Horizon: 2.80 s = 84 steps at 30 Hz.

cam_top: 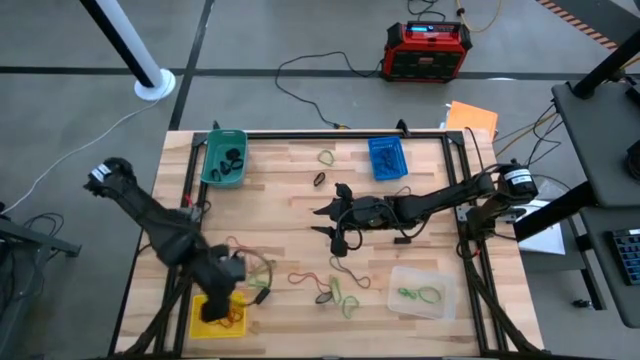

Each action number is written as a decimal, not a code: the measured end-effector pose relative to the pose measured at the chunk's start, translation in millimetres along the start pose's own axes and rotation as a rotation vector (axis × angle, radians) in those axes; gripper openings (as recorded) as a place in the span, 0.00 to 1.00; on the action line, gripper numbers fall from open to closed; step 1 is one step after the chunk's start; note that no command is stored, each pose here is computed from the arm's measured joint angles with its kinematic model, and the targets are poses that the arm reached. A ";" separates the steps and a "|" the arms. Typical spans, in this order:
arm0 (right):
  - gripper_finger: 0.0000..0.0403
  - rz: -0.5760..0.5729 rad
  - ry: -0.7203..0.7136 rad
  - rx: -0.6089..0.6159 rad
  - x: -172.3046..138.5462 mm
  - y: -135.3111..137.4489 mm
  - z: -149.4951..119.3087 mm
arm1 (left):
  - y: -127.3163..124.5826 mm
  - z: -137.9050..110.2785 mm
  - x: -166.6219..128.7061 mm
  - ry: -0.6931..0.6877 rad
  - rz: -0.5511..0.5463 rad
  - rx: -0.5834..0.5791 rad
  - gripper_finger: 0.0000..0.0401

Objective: Sort rubber bands into baskets
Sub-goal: Put the red rubber band into the yellow basket, then put the thin black rubber band into the blue basket

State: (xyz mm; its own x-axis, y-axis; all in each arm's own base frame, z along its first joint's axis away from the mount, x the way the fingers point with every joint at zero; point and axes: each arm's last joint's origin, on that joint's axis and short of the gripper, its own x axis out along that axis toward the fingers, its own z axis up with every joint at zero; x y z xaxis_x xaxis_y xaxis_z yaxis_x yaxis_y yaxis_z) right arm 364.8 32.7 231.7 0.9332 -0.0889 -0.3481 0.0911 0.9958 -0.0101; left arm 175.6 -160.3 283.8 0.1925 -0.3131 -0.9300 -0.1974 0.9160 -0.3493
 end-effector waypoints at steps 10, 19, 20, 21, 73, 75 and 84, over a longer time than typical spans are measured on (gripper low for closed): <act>0.47 0.000 0.007 -0.009 0.0 -0.1 -1.6 | -24.3 -33.5 40.3 0.202 -0.057 -0.202 0.00; 0.46 0.000 0.006 -0.009 0.0 -0.1 -1.6 | -31.3 -32.8 64.1 0.223 -0.018 -0.217 0.00; 0.46 0.000 0.006 -0.009 0.0 -0.1 -1.6 | -30.0 -33.3 66.7 0.232 0.007 -0.232 0.00; 0.46 0.000 0.007 -0.009 0.0 -0.1 -1.6 | -27.9 -34.2 69.1 0.245 0.043 -0.259 0.00; 0.46 -0.146 0.869 0.161 -62.1 43.7 10.5 | 23.6 4.1 -23.6 -0.795 0.397 0.564 0.19; 0.46 -0.196 0.930 0.188 -68.6 40.8 10.6 | 28.0 8.5 -24.7 -0.846 0.340 0.641 0.19; 0.46 -0.195 1.120 0.177 -90.5 62.7 -10.1 | 65.9 28.0 -4.0 -0.952 0.391 0.750 0.19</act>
State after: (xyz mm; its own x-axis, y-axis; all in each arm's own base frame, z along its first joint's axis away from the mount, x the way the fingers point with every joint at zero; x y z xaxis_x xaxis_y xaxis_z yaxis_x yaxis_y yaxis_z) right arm 282.5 103.4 253.2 0.0739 -0.0833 -0.9938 0.3308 0.9421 -0.0544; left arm 188.8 -91.6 267.8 0.9171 0.0270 -0.3977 0.1325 0.9203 0.3681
